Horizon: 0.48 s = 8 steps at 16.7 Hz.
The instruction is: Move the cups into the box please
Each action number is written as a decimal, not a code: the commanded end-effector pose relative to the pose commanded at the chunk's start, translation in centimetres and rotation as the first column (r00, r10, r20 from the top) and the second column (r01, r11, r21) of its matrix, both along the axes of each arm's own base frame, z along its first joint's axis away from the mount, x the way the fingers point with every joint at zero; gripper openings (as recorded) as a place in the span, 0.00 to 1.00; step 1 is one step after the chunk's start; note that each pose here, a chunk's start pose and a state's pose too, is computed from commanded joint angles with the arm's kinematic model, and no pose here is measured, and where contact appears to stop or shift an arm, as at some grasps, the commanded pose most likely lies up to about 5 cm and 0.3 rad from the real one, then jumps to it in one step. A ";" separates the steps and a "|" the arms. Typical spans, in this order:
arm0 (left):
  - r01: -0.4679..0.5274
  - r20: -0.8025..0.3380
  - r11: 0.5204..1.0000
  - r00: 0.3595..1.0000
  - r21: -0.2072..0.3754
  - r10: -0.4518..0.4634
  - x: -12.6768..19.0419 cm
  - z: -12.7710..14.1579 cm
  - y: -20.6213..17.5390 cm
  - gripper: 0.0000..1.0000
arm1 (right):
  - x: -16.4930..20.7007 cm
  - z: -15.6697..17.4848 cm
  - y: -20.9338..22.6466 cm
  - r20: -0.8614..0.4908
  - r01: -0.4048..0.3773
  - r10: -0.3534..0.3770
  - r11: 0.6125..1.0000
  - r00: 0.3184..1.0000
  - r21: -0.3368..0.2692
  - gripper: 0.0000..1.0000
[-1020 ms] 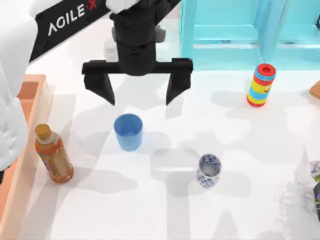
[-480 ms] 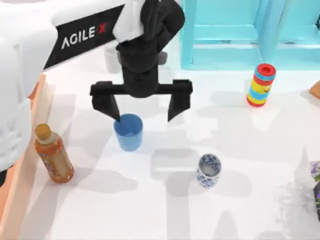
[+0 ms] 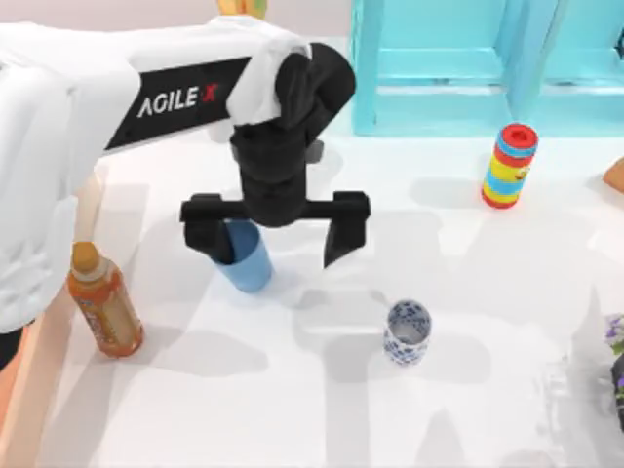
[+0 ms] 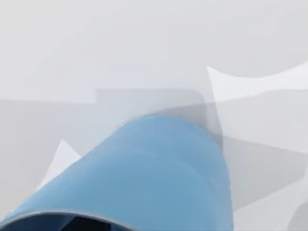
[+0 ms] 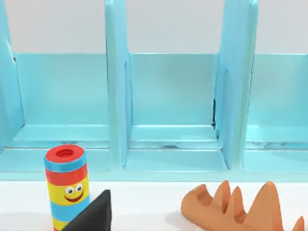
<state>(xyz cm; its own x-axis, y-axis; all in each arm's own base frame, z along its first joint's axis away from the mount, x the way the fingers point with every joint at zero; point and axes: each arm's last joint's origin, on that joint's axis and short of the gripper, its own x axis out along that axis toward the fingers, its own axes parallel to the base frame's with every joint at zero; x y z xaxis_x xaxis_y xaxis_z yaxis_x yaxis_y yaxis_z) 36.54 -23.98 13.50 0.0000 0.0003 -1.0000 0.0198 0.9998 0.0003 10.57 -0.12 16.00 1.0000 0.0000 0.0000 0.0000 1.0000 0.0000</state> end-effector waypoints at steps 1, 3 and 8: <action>0.000 0.000 1.000 1.000 0.000 0.000 0.0 0.0 0.0 0.92 | 0.0 0.0 0.0 0.000 0.000 0.000 1.000 1.000 0.000 1.00; 0.000 0.000 1.000 1.000 0.000 0.000 0.0 0.0 0.0 0.77 | 0.0 0.0 0.0 0.000 0.000 0.000 1.000 1.000 0.000 1.00; 0.000 0.000 1.000 1.000 0.000 0.000 0.0 0.0 0.0 0.40 | 0.0 0.0 0.0 0.000 0.000 0.000 1.000 1.000 0.000 1.00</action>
